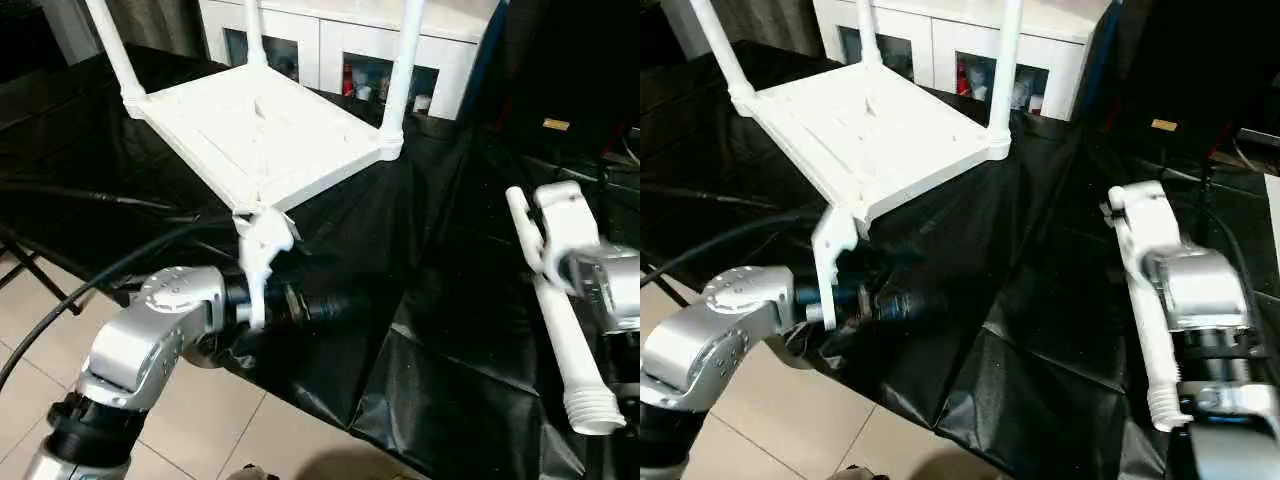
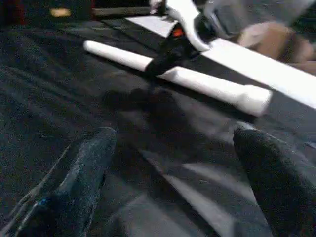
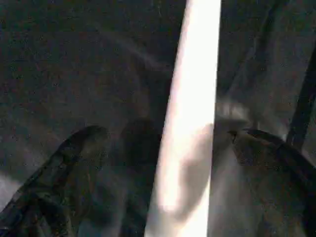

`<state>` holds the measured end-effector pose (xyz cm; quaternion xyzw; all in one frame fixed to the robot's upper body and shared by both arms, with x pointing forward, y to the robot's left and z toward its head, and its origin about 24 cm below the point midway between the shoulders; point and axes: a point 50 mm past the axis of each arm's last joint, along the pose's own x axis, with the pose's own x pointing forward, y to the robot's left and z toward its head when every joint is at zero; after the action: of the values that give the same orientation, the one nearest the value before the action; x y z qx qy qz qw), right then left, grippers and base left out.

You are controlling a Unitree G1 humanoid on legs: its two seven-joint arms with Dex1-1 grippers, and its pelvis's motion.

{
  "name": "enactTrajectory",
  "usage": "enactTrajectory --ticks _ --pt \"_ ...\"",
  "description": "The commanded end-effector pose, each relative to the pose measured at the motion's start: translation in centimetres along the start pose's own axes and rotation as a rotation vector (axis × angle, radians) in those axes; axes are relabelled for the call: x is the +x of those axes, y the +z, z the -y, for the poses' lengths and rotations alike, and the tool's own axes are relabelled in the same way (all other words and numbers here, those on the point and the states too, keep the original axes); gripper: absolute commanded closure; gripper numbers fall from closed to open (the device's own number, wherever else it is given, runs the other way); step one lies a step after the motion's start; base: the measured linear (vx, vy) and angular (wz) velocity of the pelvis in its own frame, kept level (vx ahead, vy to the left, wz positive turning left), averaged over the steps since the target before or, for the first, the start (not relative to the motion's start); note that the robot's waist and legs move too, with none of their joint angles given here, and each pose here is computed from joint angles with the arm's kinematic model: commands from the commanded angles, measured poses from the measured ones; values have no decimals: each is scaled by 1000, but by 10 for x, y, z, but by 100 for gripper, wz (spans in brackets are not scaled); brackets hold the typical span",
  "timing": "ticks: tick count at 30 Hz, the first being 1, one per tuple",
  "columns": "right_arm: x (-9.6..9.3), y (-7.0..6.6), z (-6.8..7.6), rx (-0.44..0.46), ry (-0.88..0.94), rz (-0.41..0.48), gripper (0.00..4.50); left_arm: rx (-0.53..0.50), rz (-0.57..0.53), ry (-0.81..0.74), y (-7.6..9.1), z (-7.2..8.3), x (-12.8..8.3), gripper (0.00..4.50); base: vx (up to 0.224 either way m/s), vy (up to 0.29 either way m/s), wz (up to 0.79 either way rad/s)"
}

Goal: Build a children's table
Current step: Pick table leg

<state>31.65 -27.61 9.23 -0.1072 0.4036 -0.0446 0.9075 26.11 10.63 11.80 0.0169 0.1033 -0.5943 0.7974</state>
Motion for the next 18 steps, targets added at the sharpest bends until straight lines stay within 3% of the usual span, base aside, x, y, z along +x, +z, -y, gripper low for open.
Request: enactTrajectory --ticks 1,4,6,18 --pt "0 -3 -2 57 81 -51 0 8 -11 -42 2 6 1 6 0 0 0" --pt "3 -18 1 92 106 -125 0 2 -18 -87 2 11 1 6 0 0 0" --pt "4 -24 2 100 109 -150 37 -2 -17 -106 3 12 0 0 0 0 0" --pt "8 -43 4 169 184 -230 131 -9 -10 -119 7 12 -3 0 0 0 0"
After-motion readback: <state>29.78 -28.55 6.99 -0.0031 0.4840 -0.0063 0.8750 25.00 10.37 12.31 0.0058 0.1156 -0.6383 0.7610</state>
